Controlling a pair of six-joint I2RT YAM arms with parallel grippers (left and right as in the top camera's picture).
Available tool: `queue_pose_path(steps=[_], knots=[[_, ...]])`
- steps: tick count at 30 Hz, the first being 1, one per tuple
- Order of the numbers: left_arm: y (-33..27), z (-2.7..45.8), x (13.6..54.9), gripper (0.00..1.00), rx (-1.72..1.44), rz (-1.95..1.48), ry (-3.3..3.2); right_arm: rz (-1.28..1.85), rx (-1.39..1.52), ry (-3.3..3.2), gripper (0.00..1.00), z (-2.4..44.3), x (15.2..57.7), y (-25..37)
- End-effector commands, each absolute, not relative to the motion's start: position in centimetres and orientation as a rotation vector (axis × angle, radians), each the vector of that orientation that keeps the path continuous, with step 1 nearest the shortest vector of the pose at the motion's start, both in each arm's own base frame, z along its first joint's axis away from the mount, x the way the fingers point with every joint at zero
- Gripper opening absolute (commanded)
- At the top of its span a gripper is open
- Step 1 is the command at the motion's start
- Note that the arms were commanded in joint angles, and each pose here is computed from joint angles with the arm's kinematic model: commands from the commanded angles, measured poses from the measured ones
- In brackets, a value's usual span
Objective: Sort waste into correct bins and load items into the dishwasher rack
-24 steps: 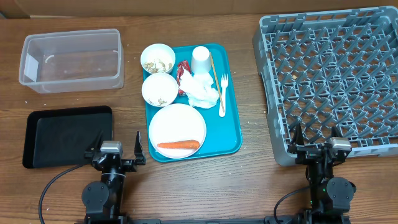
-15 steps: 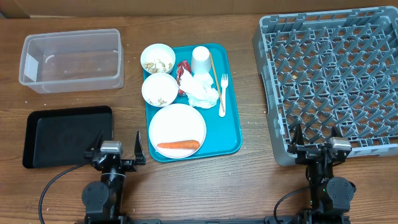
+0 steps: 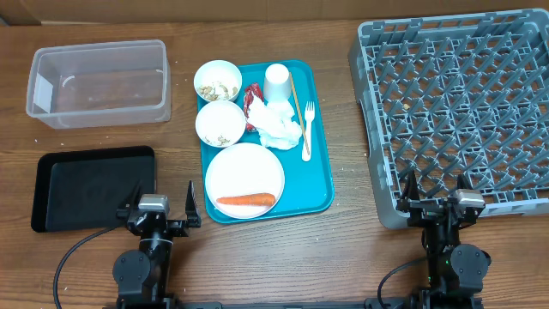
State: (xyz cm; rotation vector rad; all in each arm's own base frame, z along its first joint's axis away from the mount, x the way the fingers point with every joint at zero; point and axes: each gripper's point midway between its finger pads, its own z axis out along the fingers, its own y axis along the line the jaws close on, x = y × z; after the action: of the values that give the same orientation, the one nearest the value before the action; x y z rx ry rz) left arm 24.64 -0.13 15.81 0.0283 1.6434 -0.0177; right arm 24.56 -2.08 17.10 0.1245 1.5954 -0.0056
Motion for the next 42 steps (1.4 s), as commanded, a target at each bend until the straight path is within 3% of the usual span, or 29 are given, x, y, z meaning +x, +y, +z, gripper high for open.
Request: queue_pose_path(steps=[1,22,24,29,42], knots=[[0.2,15.7,24.6,1.00,0.031,0.010,1.641,-0.012,0.128,1.589,1.00,17.0,24.6,-2.2],[0.2,15.8,24.6,1.00,0.031,0.009,1.640,-0.012,0.128,1.589,1.00,17.0,24.6,-2.2],[-1.2,16.2,24.6,1.00,0.034,-0.113,1.623,-0.012,0.128,1.589,1.00,17.0,24.6,-2.2],[-8.8,16.8,22.0,1.00,0.033,-0.842,1.662,-0.012,0.128,1.589,1.00,17.0,24.6,-2.2],[-10.7,20.8,19.9,1.00,0.127,-0.965,1.653,-0.012,0.128,1.589,1.00,17.0,24.6,-2.2]])
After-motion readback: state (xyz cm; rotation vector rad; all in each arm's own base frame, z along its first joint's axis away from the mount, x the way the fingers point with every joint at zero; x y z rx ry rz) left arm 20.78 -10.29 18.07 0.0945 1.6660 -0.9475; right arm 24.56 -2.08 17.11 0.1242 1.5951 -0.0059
